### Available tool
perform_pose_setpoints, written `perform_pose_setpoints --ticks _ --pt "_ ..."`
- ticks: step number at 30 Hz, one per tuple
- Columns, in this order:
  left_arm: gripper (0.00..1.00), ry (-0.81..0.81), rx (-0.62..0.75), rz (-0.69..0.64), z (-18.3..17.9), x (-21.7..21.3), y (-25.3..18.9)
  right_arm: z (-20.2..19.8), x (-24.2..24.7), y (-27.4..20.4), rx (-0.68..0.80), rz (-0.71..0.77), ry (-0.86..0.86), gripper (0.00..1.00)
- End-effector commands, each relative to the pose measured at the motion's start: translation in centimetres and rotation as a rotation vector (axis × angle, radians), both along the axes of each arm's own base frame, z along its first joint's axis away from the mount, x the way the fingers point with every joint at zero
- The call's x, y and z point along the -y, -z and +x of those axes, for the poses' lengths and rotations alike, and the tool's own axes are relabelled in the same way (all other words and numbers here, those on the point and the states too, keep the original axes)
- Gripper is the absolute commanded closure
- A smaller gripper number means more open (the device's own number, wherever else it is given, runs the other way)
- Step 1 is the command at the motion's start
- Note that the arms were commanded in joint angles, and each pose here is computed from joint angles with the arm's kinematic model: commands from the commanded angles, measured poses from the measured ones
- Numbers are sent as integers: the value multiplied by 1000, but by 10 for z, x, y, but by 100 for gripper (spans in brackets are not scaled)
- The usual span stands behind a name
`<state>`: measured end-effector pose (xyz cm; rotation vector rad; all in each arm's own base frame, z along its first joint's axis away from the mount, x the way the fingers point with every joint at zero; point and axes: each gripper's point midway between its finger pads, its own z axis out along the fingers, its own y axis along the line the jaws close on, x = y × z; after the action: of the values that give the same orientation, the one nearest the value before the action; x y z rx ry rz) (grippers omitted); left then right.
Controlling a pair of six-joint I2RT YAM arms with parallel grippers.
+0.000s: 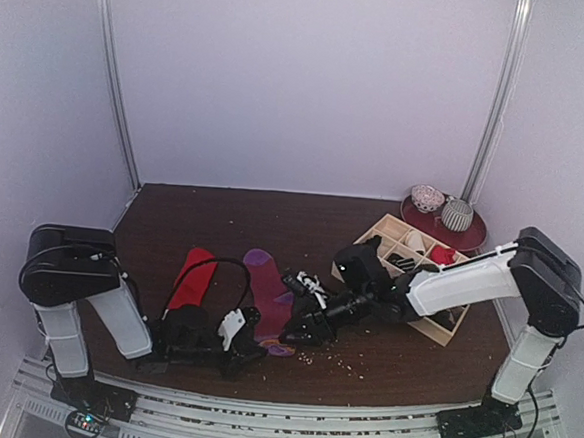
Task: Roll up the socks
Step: Roll a pair of socks at the center of the board.
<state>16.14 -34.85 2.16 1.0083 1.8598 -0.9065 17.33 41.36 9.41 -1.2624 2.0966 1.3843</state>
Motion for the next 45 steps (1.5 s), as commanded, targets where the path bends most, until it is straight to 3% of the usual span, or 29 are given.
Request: perform_pose_setpoints --ticks 1,8,15,22,24,30,31,32,37,41,45 --pt "100 -43 -203 83 -13 -15 31 0 8 -5 449 65 -41 50" --pt "100 -47 -265 129 -19 -20 44 -7 9 40 622 -74 -155 44" --pt "100 -40 -270 141 -20 -20 49 13 3 50 734 -134 -130 44" --pt "100 -32 -269 156 -22 -21 53 21 -2 50 740 -132 -92 48" --pt "100 -29 -270 159 -22 -22 54 21 -5 59 711 -153 -106 53" --pt "100 -31 -244 160 -20 -23 51 19 -7 76 535 -210 -86 81" --pt "98 -32 -229 160 -19 -23 48 19 -6 80 478 -221 -73 84" --pt "90 -34 -212 159 -17 -23 44 18 -5 83 420 -239 -61 87" --pt "65 -90 -53 105 -1 -32 -2 12 12 99 95 -310 43 91" --pt "57 -110 112 52 1 -38 -46 4 24 105 -152 -335 128 91" --pt "57 -20 287 46 -21 -22 -68 -1 28 107 -315 -343 184 90"
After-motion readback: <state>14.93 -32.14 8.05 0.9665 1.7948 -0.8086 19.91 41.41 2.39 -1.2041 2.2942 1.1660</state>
